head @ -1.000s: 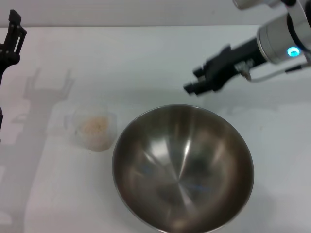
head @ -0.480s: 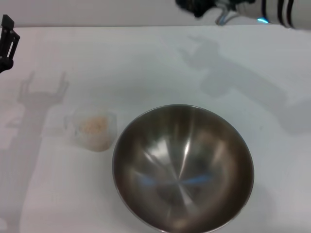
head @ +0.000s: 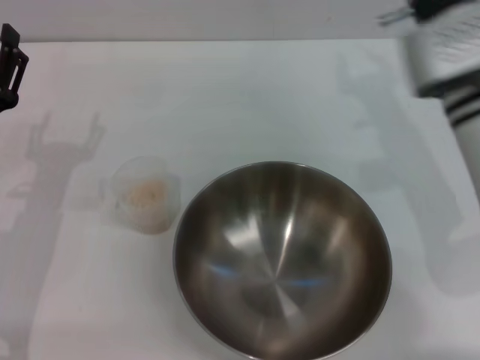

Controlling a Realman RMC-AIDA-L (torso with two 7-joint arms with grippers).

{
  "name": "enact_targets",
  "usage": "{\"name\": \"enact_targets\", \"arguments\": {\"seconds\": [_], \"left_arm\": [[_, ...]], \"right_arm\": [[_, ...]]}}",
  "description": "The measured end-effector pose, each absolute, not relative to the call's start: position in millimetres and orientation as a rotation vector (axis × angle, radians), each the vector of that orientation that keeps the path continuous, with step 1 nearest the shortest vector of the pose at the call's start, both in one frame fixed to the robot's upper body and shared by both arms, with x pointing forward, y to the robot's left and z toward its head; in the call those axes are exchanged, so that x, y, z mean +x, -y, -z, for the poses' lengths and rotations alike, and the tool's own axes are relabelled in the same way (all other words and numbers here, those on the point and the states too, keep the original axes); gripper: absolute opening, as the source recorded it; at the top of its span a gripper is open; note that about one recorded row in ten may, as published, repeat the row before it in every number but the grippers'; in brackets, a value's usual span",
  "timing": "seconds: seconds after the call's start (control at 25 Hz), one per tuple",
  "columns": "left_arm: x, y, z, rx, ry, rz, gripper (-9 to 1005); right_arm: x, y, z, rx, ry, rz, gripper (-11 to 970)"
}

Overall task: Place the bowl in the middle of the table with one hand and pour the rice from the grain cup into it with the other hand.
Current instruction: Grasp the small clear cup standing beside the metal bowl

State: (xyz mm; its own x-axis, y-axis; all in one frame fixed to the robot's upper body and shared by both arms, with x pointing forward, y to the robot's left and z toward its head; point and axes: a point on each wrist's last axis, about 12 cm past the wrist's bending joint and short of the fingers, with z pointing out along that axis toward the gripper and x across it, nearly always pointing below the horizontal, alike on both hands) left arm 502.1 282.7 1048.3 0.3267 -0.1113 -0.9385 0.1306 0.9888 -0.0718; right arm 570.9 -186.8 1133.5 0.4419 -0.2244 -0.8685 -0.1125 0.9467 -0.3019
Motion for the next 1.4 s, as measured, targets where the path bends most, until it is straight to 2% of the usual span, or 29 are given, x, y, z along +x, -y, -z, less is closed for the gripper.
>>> {"name": "enact_targets", "arguments": {"seconds": [0.04, 0.16, 0.2, 0.24, 0.4, 0.8, 1.08, 1.4], "left_arm": [[501.6, -282.6, -1048.2, 0.020, -1.228, 0.159, 734], [499.7, -282.7, -1047.7, 0.023, -1.226, 0.160, 733], [491.6, -283.5, -1046.0, 0.031, -1.217, 0.164, 732], [487.9, -283.7, -1045.3, 0.035, -1.213, 0.167, 732], [468.1, -282.3, -1039.1, 0.069, -1.214, 0.191, 730], [405.1, -284.9, -1007.8, 0.166, -1.364, 0.234, 725], [389.1, -279.6, -994.3, 0.222, -1.458, 0.271, 722], [391.9, -273.8, -984.8, 0.242, -1.540, 0.284, 718]], "right_arm": [[570.9, 186.8, -1133.5, -0.339, -1.117, 0.071, 485], [564.4, 217.3, -1112.5, -0.178, -1.124, -0.072, 484], [560.2, 237.5, -1099.6, -0.095, -1.139, -0.151, 484], [560.2, 237.5, -1099.6, -0.095, -1.139, -0.151, 484], [546.3, 278.7, -1071.9, 0.025, -1.208, -0.255, 484], [545.1, 294.0, -1064.8, 0.002, -1.250, -0.209, 484], [552.9, 294.0, -1068.9, -0.027, -1.249, -0.203, 484], [554.5, 292.8, -1070.3, -0.040, -1.244, -0.207, 485]]}}
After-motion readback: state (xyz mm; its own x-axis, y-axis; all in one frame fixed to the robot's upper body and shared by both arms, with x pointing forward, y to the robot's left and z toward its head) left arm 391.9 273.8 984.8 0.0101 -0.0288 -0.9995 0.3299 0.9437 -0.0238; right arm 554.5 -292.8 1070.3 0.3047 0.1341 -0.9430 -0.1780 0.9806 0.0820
